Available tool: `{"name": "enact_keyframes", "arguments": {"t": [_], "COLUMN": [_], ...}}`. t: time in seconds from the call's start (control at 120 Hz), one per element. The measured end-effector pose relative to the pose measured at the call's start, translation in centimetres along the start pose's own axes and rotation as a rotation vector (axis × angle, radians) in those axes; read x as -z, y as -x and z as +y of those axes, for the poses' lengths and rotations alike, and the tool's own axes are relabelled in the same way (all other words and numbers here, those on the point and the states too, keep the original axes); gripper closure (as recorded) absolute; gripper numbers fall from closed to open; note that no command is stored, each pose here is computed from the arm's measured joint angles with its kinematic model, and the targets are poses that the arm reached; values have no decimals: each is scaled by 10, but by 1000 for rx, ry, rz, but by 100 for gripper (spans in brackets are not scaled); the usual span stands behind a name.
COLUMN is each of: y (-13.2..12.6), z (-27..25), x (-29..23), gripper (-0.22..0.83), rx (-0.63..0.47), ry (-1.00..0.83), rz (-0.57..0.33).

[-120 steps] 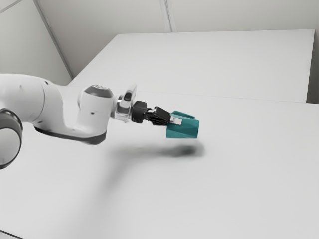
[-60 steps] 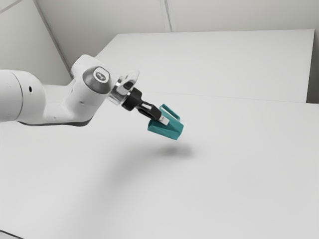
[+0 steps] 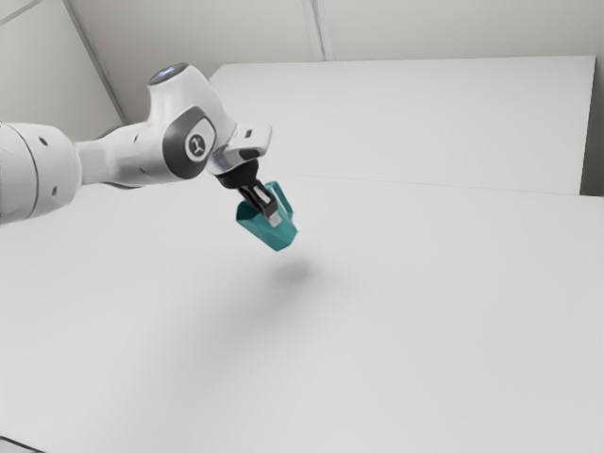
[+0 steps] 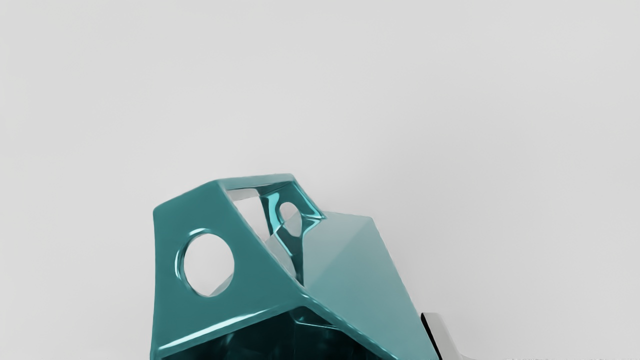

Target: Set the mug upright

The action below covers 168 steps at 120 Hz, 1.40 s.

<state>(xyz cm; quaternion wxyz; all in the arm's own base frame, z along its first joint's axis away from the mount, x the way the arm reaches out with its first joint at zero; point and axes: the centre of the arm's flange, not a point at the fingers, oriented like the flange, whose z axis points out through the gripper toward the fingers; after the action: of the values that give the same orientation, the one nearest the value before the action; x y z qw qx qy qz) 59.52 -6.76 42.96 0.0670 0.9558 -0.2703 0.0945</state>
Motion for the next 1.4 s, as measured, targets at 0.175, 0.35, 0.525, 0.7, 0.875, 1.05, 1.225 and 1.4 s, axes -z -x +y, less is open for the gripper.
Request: {"name": "enact_keyframes", "arguments": {"t": [0.175,0.35,0.525,0.7,0.875,1.05,1.225,1.4], "y": [-2,3,9,16,21,25,25,25], "z": [-12,-22,-21,-23,-28,-37,-39,-41], "x": [-5,-11,-14,-13,-17,-29,-43,-54], "gripper": [79,79,79,79,79,79,79,79], "rx": [42,83,110,133,169,205,224,240], "ry": [-56,-91,-102,-124,-133,-134,-136,-136], "rz": [-34,-65,-94,-134,-153,-174,-183,-191]}}
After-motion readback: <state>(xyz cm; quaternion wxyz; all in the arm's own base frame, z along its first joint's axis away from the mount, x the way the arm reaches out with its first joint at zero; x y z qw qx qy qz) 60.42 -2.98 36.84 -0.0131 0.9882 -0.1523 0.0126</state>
